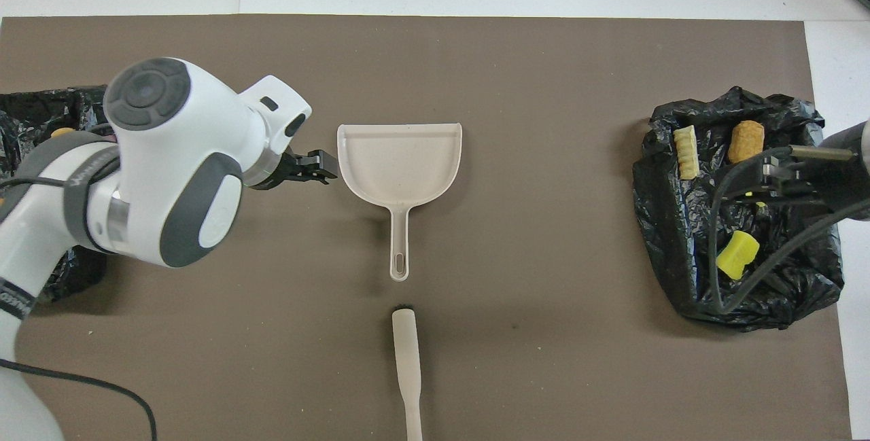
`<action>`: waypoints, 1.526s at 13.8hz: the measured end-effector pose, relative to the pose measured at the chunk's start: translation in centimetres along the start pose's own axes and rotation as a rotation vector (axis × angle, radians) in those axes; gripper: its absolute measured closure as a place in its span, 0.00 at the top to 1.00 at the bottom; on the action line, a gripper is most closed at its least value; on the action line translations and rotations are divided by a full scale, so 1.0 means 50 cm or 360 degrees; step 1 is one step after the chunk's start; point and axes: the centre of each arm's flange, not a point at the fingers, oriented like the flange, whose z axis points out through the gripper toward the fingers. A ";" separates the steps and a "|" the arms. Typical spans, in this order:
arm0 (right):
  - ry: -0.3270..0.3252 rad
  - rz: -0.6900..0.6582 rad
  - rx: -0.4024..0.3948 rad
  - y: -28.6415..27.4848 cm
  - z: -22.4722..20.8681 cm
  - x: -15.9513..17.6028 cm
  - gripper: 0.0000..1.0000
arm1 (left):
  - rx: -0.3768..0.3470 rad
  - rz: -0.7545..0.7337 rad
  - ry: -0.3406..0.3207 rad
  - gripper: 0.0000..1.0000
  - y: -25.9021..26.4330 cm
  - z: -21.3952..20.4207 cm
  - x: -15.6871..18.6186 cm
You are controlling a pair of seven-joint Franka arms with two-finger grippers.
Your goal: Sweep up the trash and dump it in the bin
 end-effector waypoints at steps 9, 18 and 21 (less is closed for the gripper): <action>0.0000 0.0000 0.0000 0.000 0.000 0.000 1.00 | 0.0083 0.0278 0.0004 1.00 -0.270 -0.159 0.026; 0.0000 0.0000 0.0000 0.000 0.000 0.000 1.00 | 0.0177 0.0250 -0.0045 1.00 -0.308 -0.296 -0.061; 0.0000 0.0000 0.0000 0.000 0.000 0.000 1.00 | 0.0178 0.0251 -0.0072 1.00 -0.306 -0.344 -0.075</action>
